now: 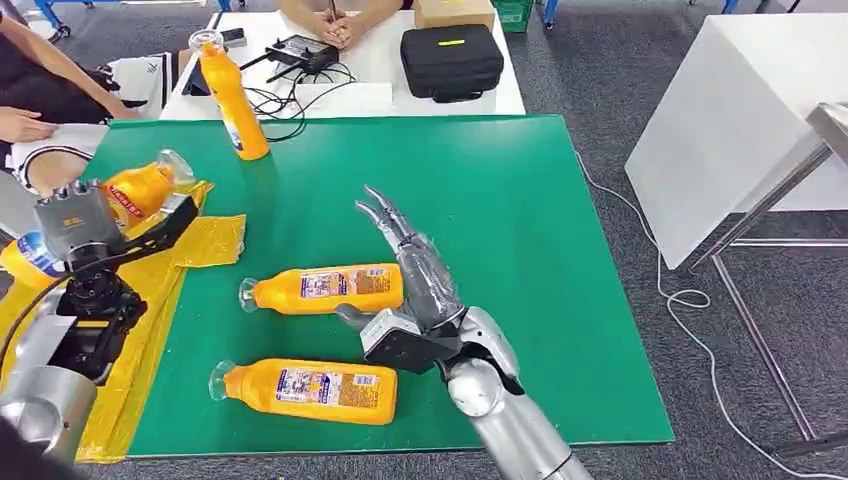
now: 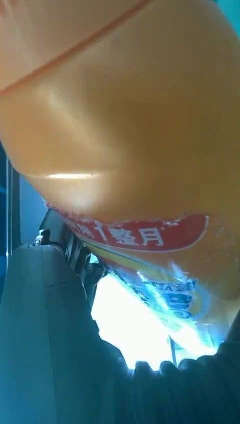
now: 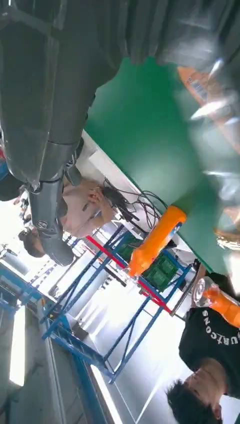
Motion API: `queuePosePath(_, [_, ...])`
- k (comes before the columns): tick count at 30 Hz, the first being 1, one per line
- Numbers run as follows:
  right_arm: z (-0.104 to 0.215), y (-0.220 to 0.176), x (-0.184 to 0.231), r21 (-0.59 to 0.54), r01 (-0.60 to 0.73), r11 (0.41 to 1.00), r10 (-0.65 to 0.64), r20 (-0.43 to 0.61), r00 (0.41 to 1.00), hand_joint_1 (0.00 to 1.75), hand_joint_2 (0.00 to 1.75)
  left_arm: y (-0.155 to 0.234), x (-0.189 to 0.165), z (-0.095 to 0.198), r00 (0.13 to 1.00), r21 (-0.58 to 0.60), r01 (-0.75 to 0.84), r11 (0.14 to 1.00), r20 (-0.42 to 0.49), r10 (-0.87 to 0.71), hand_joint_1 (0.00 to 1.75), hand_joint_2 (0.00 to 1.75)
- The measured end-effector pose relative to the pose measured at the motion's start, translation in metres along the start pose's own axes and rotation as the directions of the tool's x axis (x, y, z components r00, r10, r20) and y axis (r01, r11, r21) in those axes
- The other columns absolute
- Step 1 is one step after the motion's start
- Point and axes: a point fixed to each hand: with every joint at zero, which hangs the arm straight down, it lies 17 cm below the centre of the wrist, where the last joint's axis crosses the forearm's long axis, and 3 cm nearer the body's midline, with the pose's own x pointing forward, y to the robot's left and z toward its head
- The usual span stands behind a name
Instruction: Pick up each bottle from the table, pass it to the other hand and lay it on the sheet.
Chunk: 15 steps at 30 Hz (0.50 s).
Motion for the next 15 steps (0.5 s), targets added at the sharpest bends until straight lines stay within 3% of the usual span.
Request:
queuePosePath(3, [0.000,0.000,0.000,-0.002,0.002,1.000,-0.002,0.001,1.000,0.00,1.75,-0.013,-0.009,0.001,1.000,-0.043,0.017,0.999,-0.007,-0.018,1.75,1.75])
queuePosePath(4, [0.000,0.000,0.001,-0.002,0.003,1.000,-0.003,0.003,1.000,0.00,1.75,-0.019,-0.015,0.002,0.999,-0.064,0.031,0.997,-0.025,-0.032,1.61,1.75])
queuePosePath(5, [0.000,0.000,0.001,-0.003,0.003,1.000,-0.003,0.004,1.000,0.00,1.75,-0.024,-0.023,0.003,0.997,-0.086,0.051,0.995,-0.051,-0.056,0.00,1.75])
queuePosePath(8, [0.000,-0.003,-0.001,-0.014,-0.007,1.000,0.007,-0.005,1.000,0.00,1.75,-0.043,-0.037,0.009,0.989,-0.166,0.108,0.980,-0.081,-0.122,0.00,1.75])
queuePosePath(15, [0.002,-0.003,-0.012,-0.018,-0.047,0.999,0.046,-0.047,0.998,0.00,1.75,-0.065,-0.034,0.018,0.991,-0.243,0.115,0.963,-0.044,-0.130,0.00,1.75])
